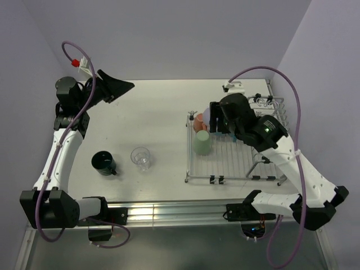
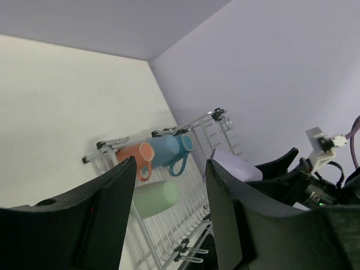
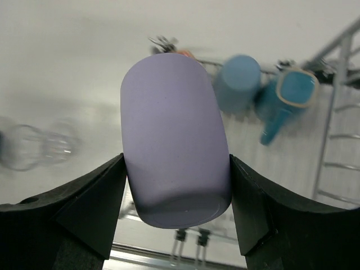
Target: Load the cups into the dish rack
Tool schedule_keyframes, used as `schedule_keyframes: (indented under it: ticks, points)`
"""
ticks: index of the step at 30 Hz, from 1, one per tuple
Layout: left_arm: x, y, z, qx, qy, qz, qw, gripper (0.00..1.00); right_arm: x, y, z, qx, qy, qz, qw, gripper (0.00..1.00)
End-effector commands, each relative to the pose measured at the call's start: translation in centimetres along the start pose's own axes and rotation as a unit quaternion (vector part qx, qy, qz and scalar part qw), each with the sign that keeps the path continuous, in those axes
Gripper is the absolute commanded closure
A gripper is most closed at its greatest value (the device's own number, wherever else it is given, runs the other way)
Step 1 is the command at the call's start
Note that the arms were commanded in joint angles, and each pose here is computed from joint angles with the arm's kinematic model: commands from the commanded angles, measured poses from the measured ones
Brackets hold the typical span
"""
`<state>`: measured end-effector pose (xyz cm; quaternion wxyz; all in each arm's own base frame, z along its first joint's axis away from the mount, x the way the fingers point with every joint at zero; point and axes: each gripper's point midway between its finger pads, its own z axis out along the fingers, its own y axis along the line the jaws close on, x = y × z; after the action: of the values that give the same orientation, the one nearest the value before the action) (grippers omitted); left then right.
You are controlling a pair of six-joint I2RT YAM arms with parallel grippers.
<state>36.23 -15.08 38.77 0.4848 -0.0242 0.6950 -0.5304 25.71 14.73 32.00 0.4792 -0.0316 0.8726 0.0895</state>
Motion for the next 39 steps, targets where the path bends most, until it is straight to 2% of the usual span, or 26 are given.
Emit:
schedule_keyframes:
  ticks: [1,5,11,27,39]
  points:
    - [0.5,-0.3,-1.6,-0.041,0.004,0.024,0.999,0.41,1.7,-3.9,-0.4,0.106,0.047,-0.041,0.992,1.00]
    - [1.5,-0.4,-2.1,-0.035,0.016,0.023,0.999,0.41,2.6,-5.3,0.3,0.159,0.073,-0.054,0.983,1.00]
    - [2.5,-0.1,-2.4,-0.037,0.032,0.029,0.998,0.41,4.4,-6.0,2.3,0.186,0.120,-0.073,0.972,1.00]
    - [3.5,1.2,-2.0,-0.037,0.051,0.022,0.998,0.42,9.1,-5.5,7.4,0.157,0.211,-0.074,0.962,0.99]
    - [3.8,2.0,-2.0,-0.048,0.057,0.021,0.997,0.42,11.8,-5.7,9.5,0.160,0.243,-0.073,0.954,0.95]
